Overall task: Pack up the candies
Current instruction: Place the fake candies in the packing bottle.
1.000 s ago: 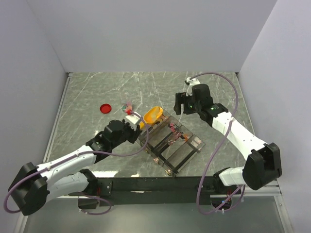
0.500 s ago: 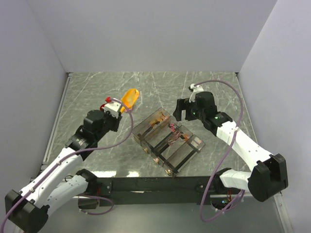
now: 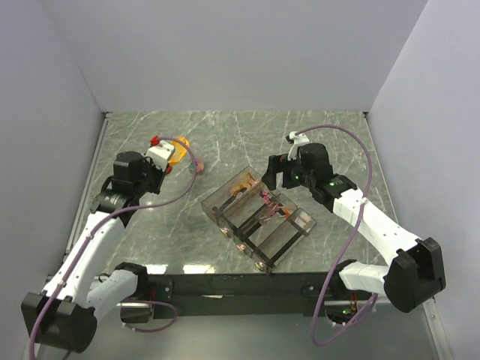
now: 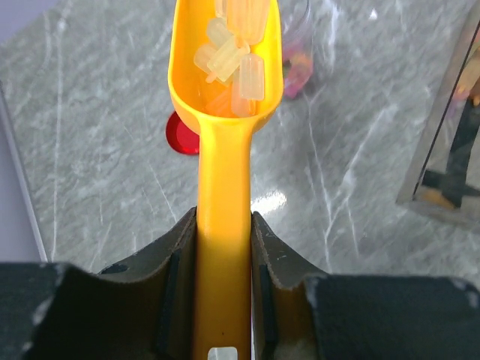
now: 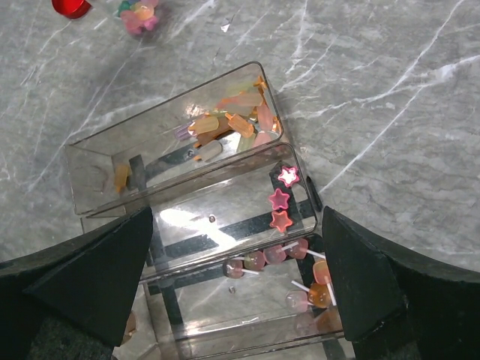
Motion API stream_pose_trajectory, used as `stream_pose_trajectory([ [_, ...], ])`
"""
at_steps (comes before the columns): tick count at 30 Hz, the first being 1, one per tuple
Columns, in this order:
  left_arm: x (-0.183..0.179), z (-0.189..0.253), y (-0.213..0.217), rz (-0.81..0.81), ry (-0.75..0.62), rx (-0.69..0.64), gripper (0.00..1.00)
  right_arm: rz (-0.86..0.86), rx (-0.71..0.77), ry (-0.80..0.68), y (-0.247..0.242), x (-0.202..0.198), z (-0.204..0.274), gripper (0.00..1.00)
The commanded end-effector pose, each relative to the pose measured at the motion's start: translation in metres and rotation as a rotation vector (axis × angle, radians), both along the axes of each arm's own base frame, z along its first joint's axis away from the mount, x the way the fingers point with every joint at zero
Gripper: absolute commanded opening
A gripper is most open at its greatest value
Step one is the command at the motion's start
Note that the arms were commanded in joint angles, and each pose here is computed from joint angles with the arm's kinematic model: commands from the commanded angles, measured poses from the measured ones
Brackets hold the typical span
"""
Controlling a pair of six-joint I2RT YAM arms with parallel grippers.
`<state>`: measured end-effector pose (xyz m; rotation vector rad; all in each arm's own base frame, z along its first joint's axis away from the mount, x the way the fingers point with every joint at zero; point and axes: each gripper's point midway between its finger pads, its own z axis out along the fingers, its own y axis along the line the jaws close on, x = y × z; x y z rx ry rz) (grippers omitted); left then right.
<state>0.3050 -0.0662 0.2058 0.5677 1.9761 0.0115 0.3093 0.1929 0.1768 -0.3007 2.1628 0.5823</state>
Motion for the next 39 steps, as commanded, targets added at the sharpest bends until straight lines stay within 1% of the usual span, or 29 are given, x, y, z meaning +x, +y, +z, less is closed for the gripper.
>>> stream_pose_trajectory([
  [1,0.007,0.018,-0.008,-0.124,-0.012,0.012,0.01,0.001,0.010,-0.063,0.001,0.002,0.016,1.00],
  [5,0.014,0.026,-0.012,-0.181,-0.004,0.035,0.01,0.007,0.009,-0.063,0.002,0.001,0.016,1.00],
  [9,0.019,0.017,-0.014,-0.211,0.058,0.057,0.01,0.010,0.007,-0.066,0.002,0.001,0.016,1.00],
  [18,0.029,0.007,-0.002,-0.192,0.140,0.136,0.01,0.001,-0.013,-0.071,-0.001,0.001,0.016,1.00],
  [39,0.037,0.022,0.017,-0.151,0.188,0.258,0.01,-0.002,-0.028,-0.085,-0.002,0.000,0.018,1.00],
])
